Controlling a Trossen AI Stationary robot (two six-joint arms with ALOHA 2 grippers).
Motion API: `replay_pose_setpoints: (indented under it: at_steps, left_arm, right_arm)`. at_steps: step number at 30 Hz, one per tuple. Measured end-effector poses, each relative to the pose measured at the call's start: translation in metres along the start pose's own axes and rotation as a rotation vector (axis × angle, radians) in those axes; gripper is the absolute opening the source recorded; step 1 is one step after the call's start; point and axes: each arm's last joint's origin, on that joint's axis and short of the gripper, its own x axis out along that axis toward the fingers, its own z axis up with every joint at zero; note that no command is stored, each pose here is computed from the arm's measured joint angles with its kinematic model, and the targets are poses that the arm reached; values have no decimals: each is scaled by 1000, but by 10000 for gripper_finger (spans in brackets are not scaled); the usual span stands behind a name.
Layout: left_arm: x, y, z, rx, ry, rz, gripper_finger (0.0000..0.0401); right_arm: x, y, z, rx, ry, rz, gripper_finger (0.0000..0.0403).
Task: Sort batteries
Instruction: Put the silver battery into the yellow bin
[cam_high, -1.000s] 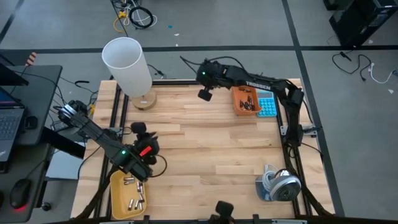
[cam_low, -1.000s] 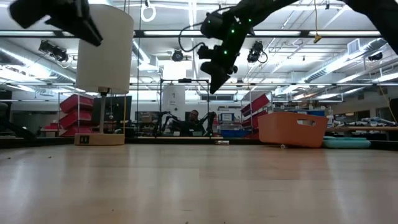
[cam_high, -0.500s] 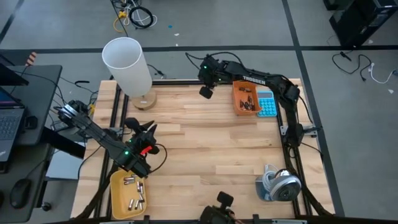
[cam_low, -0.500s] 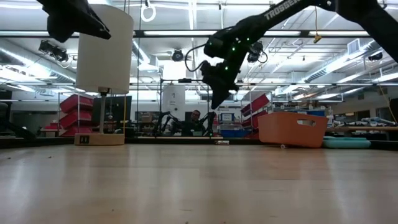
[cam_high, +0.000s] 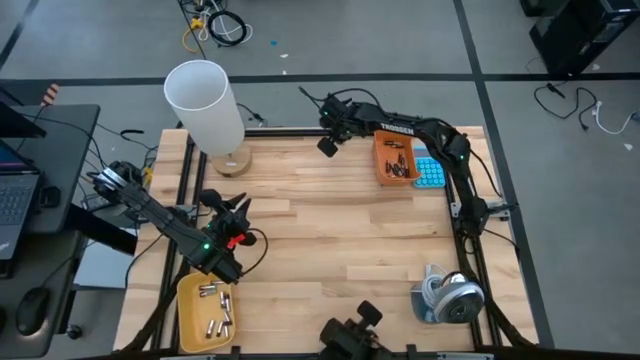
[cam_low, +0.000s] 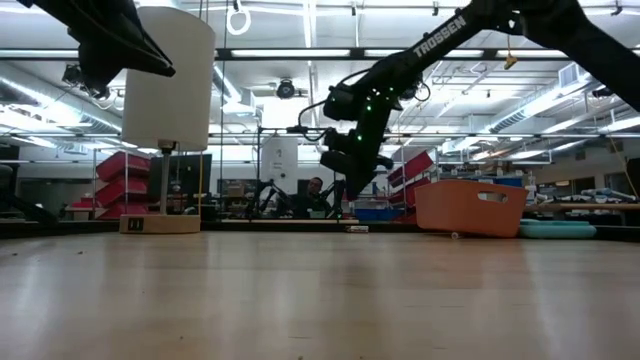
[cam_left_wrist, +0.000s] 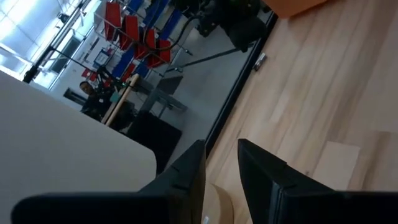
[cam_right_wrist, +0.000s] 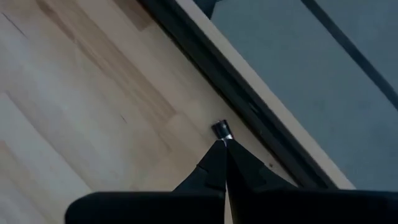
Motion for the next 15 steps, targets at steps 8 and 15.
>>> replay_pose_setpoints:
  at_steps: [8, 15]
  left_arm:
    - [1, -1, -2, -35, -4, 5, 97]
    - [1, -1, -2, -41, -7, 5, 97]
  right_arm:
    - [4, -23, 3, 50, -12, 11, 0]
    - [4, -26, 4, 94, -20, 55, 0]
